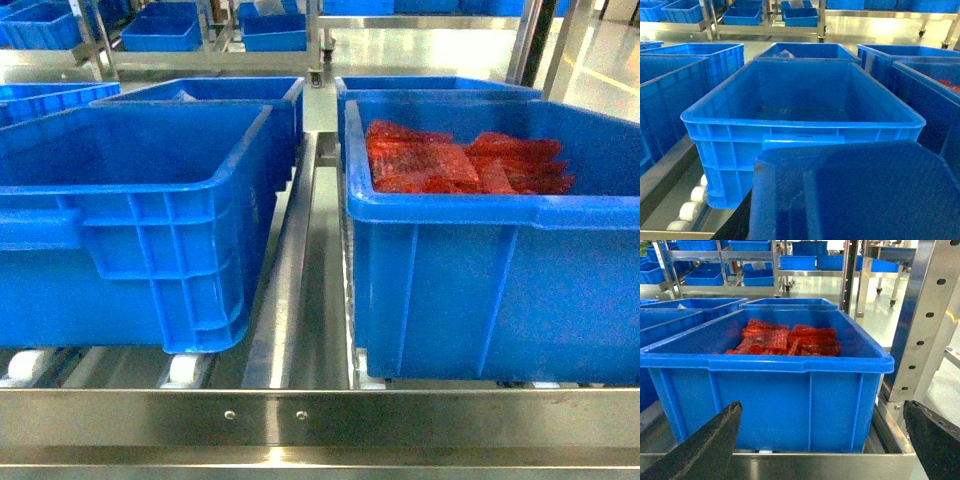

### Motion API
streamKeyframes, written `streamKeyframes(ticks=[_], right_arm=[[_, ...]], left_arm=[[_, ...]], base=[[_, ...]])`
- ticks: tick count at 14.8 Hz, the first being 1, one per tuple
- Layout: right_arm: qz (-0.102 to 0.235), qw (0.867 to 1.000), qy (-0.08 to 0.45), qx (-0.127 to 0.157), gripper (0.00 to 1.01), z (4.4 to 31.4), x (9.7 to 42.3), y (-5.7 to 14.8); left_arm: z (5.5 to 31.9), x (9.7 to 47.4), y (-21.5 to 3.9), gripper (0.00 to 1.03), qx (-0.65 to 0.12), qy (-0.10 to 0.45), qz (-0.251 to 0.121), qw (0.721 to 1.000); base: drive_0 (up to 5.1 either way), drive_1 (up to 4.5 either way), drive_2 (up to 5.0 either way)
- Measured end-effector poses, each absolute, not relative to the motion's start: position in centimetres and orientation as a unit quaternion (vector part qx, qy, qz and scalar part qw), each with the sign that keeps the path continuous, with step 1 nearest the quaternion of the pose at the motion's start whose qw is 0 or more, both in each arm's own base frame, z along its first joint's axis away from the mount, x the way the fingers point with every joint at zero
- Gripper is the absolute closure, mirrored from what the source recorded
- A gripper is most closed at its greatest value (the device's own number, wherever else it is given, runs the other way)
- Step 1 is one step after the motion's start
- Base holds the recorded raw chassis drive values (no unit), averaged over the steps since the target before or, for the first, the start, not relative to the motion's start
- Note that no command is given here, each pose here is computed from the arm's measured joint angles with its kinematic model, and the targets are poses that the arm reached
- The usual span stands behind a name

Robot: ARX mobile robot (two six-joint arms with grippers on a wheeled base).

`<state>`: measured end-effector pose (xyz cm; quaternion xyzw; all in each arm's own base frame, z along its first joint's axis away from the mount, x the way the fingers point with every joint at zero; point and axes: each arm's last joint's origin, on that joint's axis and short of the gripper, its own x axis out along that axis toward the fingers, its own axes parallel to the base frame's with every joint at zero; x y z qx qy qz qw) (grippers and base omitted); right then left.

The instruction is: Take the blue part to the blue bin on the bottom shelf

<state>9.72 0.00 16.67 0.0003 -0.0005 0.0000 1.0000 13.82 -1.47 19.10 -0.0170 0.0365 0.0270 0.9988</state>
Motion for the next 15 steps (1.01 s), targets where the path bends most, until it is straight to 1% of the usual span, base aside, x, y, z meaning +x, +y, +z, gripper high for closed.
streamKeyframes(ticks=[4,15], right_arm=[[0.0,1.0,-0.001,0.0,0.03,16.68,9.72,0.0],[0.0,1.0,-0.001,0.0,0.03,16.69,9.72,0.0]], left_arm=[[19.13,13.82,-1.47,0.59,-0.017,0.035,0.027,0.999],[19.15,13.82,-1.47,0.59,-0.017,0.034,0.027,0.999]], base=[[0.0,0.0,0.0],[0.0,4.19,-4.2]])
